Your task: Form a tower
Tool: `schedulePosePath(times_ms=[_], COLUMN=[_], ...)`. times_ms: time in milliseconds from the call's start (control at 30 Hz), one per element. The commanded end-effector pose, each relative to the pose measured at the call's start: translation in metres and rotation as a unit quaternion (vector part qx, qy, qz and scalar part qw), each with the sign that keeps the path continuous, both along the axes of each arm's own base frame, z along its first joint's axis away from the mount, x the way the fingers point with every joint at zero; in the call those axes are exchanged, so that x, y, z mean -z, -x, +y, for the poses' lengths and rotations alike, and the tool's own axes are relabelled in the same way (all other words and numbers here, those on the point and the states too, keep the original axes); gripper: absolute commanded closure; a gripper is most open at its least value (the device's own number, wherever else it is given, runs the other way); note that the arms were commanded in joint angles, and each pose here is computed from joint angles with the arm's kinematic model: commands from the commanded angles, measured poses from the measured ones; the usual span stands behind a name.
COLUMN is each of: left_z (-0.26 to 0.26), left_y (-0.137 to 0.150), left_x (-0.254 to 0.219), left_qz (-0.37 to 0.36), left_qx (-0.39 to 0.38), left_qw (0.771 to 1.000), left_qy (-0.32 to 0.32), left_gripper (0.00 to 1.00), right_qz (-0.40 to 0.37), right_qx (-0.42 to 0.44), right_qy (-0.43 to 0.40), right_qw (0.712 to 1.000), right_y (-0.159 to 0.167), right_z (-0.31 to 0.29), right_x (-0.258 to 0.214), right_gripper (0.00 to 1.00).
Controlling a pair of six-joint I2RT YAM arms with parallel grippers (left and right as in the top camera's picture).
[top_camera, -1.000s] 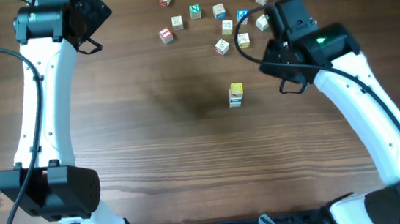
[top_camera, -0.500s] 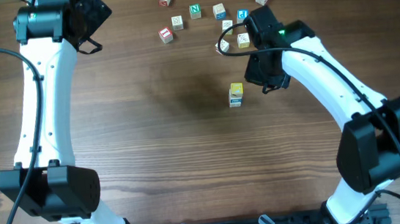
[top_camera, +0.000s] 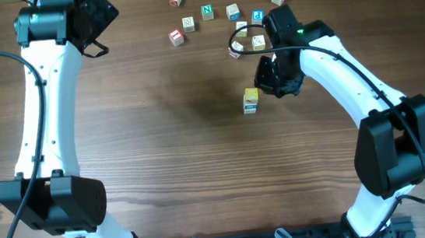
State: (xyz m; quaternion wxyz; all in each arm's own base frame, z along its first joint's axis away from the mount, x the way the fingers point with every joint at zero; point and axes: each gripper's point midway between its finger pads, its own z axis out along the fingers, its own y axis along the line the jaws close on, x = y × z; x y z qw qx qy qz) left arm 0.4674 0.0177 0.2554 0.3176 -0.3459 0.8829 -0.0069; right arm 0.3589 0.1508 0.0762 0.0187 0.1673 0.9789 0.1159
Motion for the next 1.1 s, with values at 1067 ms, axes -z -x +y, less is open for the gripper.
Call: schedulePosePath(times_ms=[1067], left_z=[0.001], left_y=[-0.002], left_x=[0.001], left_qz=[-0.001], left_qx=[-0.005], left_qw=[1.000], left_qy=[-0.001], left_gripper=[0.00], right_qz=[-0.016], right_qx=[-0.029], right_qy=[-0.008], right_qw=[0.999], right_y=[-0.013], right_z=[-0.013], right_x=[-0.007], right_gripper=[0.95])
